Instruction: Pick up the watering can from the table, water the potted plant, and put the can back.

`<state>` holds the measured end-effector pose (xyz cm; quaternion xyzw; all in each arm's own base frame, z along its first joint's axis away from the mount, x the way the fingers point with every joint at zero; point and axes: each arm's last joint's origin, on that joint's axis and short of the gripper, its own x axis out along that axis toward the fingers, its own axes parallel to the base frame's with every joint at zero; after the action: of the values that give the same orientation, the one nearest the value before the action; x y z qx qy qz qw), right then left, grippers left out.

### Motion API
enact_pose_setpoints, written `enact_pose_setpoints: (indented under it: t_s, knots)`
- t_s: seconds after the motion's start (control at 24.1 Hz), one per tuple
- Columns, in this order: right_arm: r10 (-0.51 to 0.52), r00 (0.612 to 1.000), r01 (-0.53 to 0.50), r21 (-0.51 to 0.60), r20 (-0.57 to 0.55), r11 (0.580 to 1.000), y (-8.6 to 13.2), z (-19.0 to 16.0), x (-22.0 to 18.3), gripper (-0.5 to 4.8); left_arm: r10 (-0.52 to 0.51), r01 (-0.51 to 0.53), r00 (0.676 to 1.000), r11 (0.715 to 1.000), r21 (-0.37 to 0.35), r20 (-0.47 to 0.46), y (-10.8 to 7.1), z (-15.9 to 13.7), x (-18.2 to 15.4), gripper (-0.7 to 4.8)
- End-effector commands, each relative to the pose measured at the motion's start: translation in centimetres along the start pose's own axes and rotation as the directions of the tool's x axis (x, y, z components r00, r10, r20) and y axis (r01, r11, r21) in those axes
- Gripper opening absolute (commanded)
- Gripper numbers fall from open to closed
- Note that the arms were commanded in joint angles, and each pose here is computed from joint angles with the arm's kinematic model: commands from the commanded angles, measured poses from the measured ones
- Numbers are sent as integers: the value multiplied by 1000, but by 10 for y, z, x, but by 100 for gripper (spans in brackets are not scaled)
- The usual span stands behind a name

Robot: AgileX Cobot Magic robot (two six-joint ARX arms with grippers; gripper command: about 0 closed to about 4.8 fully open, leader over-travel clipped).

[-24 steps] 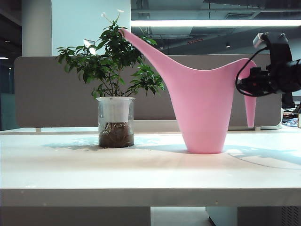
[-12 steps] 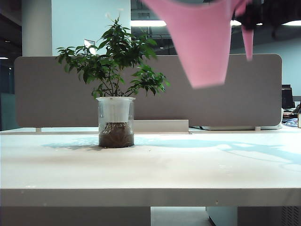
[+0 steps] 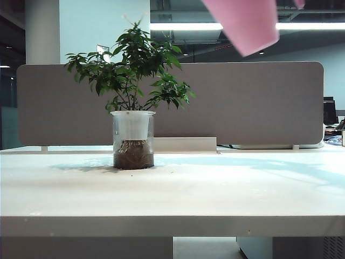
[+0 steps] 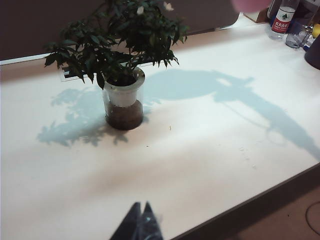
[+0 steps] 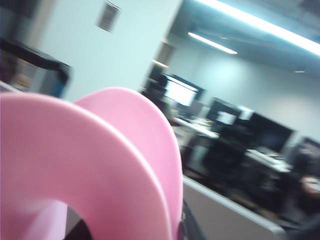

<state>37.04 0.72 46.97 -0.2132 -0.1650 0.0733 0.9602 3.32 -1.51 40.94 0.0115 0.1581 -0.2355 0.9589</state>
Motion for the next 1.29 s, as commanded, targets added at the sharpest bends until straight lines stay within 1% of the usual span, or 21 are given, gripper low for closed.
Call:
enact_pose_setpoints:
  t_s: [0.04, 0.08, 0.17, 0.33, 0.37, 0.46, 0.54, 0.66, 0.79, 0.83, 0.91, 1.08, 1.29]
  knots:
    - [-83, 994, 90, -125, 66, 988, -14, 42, -6, -6, -3, 3, 1000, 1000, 3, 11, 0, 1, -1, -5]
    - [-94, 994, 102, -161, 62, 982, -12, 51, -4, -6, -3, 3, 1000, 1000, 3, 11, 0, 1, -1, -5]
    - [-112, 993, 119, -207, 43, 971, -8, 58, 0, -6, -3, 3, 1000, 1000, 3, 11, 0, 1, -1, -5]
    - [-85, 996, 84, -300, 8, 950, 4, 63, 9, -6, -3, 3, 1000, 1000, 3, 10, 0, 1, -1, -5]
    - [-91, 996, 84, -345, -5, 935, 13, 65, 11, -6, -3, 3, 1000, 1000, 3, 11, 0, 1, -1, -5]
    - [-103, 994, 86, -406, -22, 910, 22, 65, 14, -6, -3, 3, 1000, 1000, 3, 11, 0, 1, -1, -5]
    - [-91, 995, 63, -446, -40, 893, 30, 65, 16, -6, -3, 3, 1000, 1000, 3, 11, 0, 1, -1, -5]
    - [-73, 996, 40, -471, -53, 881, 34, 65, 16, -6, -3, 3, 1000, 1000, 3, 11, 0, 1, -1, -5]
    - [-78, 995, 41, -483, -57, 875, 35, 66, 16, -6, -3, 3, 1000, 1000, 3, 11, 0, 1, -1, -5]
    - [-99, 992, 49, -502, -72, 863, 34, 65, 16, -6, -3, 3, 1000, 1000, 3, 11, 0, 1, -1, -5]
    - [-89, 991, 28, -510, -97, 860, 34, 65, 14, -6, -3, 3, 1000, 1000, 3, 10, 0, 1, -1, -5]
    - [-77, 990, -5, -560, -122, 828, 32, 69, 7, -6, -3, 3, 1000, 1000, 3, 11, 0, 1, -1, -5]
    - [-59, 993, -10, -560, -106, 829, 27, 81, -4, -6, -3, 3, 1000, 1000, 3, 11, 0, 1, -1, -5]
